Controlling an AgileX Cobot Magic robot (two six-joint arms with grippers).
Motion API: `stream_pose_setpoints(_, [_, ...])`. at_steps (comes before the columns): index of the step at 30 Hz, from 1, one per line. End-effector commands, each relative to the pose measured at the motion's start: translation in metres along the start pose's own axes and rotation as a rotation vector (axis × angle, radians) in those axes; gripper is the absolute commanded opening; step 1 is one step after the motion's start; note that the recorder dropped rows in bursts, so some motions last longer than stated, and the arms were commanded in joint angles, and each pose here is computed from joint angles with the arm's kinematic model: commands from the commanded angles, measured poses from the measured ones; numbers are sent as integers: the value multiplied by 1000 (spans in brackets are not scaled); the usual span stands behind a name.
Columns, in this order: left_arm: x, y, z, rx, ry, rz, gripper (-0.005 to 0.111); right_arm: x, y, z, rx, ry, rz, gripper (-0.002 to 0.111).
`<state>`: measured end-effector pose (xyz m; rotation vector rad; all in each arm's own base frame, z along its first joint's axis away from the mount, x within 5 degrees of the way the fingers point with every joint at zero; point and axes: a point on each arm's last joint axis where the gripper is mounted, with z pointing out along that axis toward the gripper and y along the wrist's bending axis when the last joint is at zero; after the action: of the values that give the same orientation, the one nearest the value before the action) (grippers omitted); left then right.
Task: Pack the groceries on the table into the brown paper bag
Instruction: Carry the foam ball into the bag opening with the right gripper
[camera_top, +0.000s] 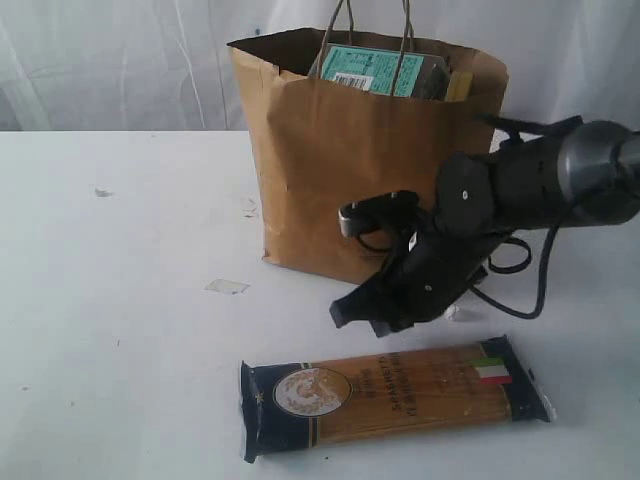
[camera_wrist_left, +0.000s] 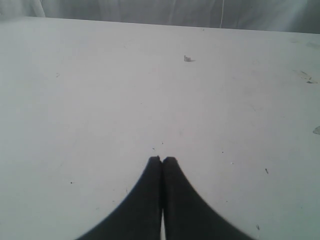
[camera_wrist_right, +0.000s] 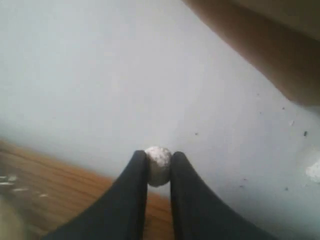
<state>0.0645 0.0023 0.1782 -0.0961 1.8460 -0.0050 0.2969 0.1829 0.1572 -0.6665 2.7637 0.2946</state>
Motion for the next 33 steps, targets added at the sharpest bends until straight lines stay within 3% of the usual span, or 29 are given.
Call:
stream_pose_setpoints(1, [1,0,0,6,-4,-6,0,-12,25,-46,-151,-118,-70,0])
stream_pose_setpoints(9, [1,0,0,6,-4,-6,0,6,57,-113,-283,-212,-217,0])
stream_pose_setpoints(16, [1,0,0,6,-4,-6,0,57,76,-109,-343,-362,-75,0])
stream_pose_setpoints(20, [1,0,0,6,-4,-6,0,91,79,-106,-330,-394,-84,0])
stream_pose_setpoints(24, [1,0,0,6,-4,-6,0,101,78,-125,-360,-449,-88,0])
stream_pose_setpoints(28, [1,-1,0,11,-5,-5,0,94,63,-179,-301,-842,-24,0])
stream_pose_setpoints(32, [1,-3,0,45,-3,4,0,84,33,-235,-131,-1329,171,0])
stream_pose_setpoints(33, [1,-4,0,53,-3,7,0,79,25,-246,-93,-1377,238,0])
